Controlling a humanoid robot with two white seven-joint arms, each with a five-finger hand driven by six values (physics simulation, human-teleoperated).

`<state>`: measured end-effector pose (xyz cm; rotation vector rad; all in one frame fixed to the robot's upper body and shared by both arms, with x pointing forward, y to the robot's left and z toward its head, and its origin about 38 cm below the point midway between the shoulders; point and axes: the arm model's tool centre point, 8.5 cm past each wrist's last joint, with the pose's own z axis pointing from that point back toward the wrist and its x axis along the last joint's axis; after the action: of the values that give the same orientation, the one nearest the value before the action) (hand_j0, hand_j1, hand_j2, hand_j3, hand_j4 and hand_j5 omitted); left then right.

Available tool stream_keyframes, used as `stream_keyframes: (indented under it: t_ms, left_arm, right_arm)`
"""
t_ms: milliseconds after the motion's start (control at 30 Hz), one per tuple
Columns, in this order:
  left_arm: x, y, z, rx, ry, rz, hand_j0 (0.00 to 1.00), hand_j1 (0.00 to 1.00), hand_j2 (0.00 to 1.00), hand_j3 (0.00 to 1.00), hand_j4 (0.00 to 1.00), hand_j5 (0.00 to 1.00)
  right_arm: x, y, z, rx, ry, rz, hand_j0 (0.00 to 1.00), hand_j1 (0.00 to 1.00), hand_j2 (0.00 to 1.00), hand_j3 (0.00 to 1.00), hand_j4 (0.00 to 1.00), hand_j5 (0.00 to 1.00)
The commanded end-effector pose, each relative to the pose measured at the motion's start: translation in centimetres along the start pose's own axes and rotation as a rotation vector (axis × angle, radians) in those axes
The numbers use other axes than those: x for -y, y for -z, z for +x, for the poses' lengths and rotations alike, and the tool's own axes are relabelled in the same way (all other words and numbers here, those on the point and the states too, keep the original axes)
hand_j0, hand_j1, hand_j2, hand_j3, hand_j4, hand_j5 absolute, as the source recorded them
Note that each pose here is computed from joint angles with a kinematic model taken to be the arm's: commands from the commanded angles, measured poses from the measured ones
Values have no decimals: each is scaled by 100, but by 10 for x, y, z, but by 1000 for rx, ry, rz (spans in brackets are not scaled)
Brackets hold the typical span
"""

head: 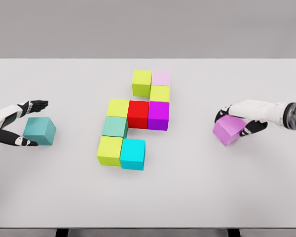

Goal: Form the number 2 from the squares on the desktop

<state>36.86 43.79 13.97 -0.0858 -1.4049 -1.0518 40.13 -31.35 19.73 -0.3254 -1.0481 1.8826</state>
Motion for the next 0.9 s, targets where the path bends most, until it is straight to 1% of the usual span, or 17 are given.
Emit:
stream_keyframes:
  t_ms: [0,67,100,133,167,200,267,333,400,467,600,633,667,733,767,867]
  left_arm:
    - [5,2,-8,-17,-9,0,96,96,96,96,96,96]
    - [4,2,-8,-17,-10,2,96,96,96,96,96,96]
    - [5,2,-8,-18,-11,0,96,96,96,96,96,96]
    - [4,2,-8,-18,-10,2,95,95,95,95,95,95]
    - [4,1,-13,-35,-21,6,95,95,95,95,95,95]
    - [4,1,-15,-50,-25,6,95,95,95,95,95,95]
    - [7,3,-18,-57,-23,4,95,95,95,95,95,95]
    - [5,4,-17,-56,-18,8,94,94,94,94,94,94]
    - [7,7,-17,-50,-19,6,88,88,88,88,88,88]
    - [7,8,-17,-50,-19,6,85,85,85,85,85,85]
    - [8,8,-18,-49,-21,5,70,70,70,70,70,70]
    - [9,8,-18,-49,-22,4,63,63,63,63,63,63]
    - [8,8,-18,-51,-20,2,59,59,59,59,59,59]
    - [9,8,-18,-49,-22,3,53,53,53,53,53,53]
    - [8,8,-17,-49,-21,2,49,49,49,49,49,49]
    - [8,8,-17,-50,-21,4,45,45,45,45,45,45]
  right_arm:
    - [2,3,11,42,-31,-7,60,60,60,60,60,60]
    - [6,2,29,147,-110,-19,60,60,60,60,60,60]
    - [8,2,38,180,-135,-25,60,60,60,60,60,60]
    - [11,1,40,194,-149,-32,60,60,60,60,60,60]
    - [15,1,43,212,-164,-41,59,59,59,59,59,59]
    - [15,3,47,233,-174,-45,56,56,56,56,56,56]
    - [16,4,49,247,-181,-48,50,50,50,50,50,50]
    - [19,5,52,263,-192,-55,50,50,50,50,50,50]
    - [23,9,67,345,-237,-76,50,50,50,50,50,50]
    - [25,11,79,418,-280,-90,51,51,51,51,51,51]
    - [25,19,97,509,-308,-107,51,51,51,51,51,51]
    - [25,21,103,537,-320,-113,51,51,51,51,51,51]
    - [25,21,105,554,-326,-117,51,51,51,51,51,51]
    - [17,28,114,592,-332,-96,51,51,51,51,51,51]
    - [16,31,118,605,-335,-90,51,51,51,51,51,51]
    - [19,32,122,616,-354,-91,51,51,51,51,51,51]
